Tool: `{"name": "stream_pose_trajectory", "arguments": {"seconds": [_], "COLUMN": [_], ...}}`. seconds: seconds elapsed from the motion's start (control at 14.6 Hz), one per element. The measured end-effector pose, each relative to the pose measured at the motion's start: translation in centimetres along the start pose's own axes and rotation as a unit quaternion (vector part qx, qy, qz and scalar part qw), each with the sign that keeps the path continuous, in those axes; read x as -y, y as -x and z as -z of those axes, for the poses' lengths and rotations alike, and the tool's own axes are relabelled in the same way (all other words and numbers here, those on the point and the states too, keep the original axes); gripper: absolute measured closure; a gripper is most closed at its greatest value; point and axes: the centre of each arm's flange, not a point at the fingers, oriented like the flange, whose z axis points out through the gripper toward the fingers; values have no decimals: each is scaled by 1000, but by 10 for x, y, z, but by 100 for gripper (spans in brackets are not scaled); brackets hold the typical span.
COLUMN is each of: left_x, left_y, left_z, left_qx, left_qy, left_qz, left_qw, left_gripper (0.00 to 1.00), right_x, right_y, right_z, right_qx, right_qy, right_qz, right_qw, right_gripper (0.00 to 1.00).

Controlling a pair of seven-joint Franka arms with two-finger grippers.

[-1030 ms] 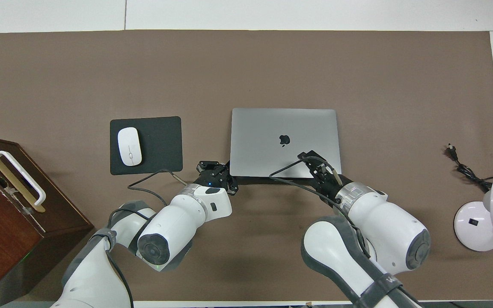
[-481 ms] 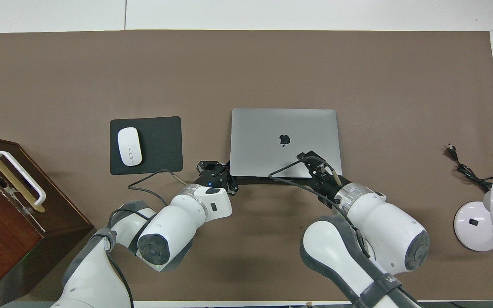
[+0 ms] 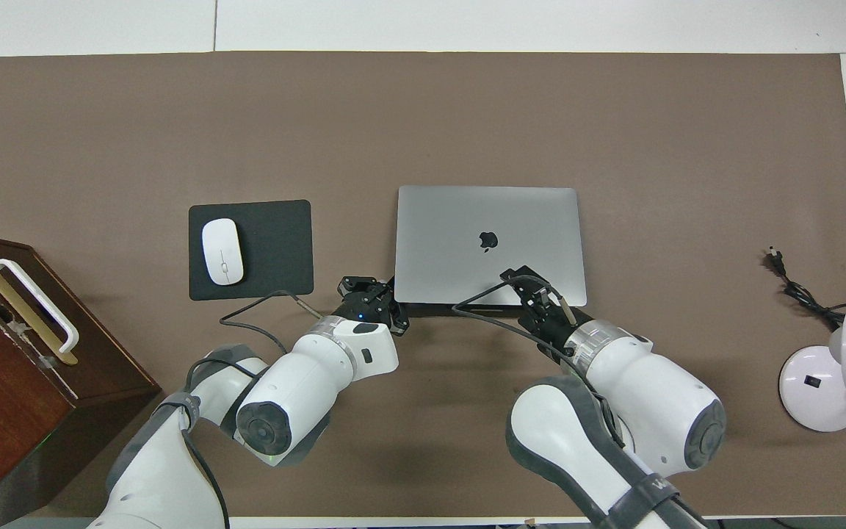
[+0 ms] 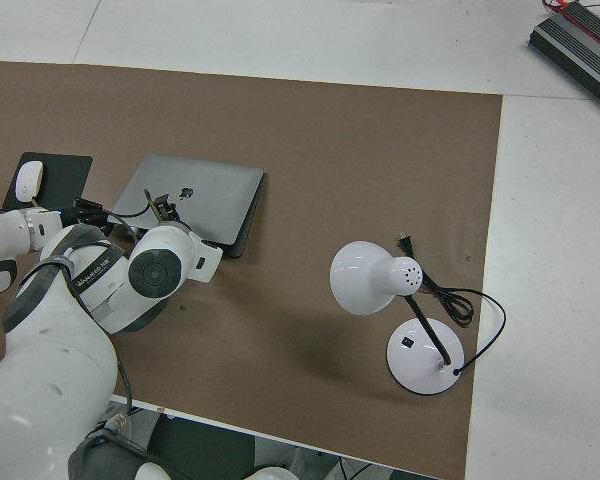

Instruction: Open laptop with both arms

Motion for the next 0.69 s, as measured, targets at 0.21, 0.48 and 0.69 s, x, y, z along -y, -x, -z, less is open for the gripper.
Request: {"name": "stream_pose_trajectory", "arguments": {"seconds": [0.21, 0.48, 0.69], "left_x": [0, 0, -1], "left_y": [0, 0, 0], "left_z": [0, 0, 0], "left_qx": [0, 0, 0], "left_qy": [0, 0, 0], "left_qz": [0, -1, -2], "left_qw": [1000, 1000, 1000], "left_gripper": [99, 99, 99], "right_x": [-2, 11, 20], "right_y": [-9, -18, -18], "right_z": [-2, -5, -6], "right_qx": [-7, -16, -17], "right_qy": [3, -6, -13], "right_qz": [14, 15, 16], "right_qw": [1000, 1000, 1000], "right_gripper": [0, 0, 0]}}
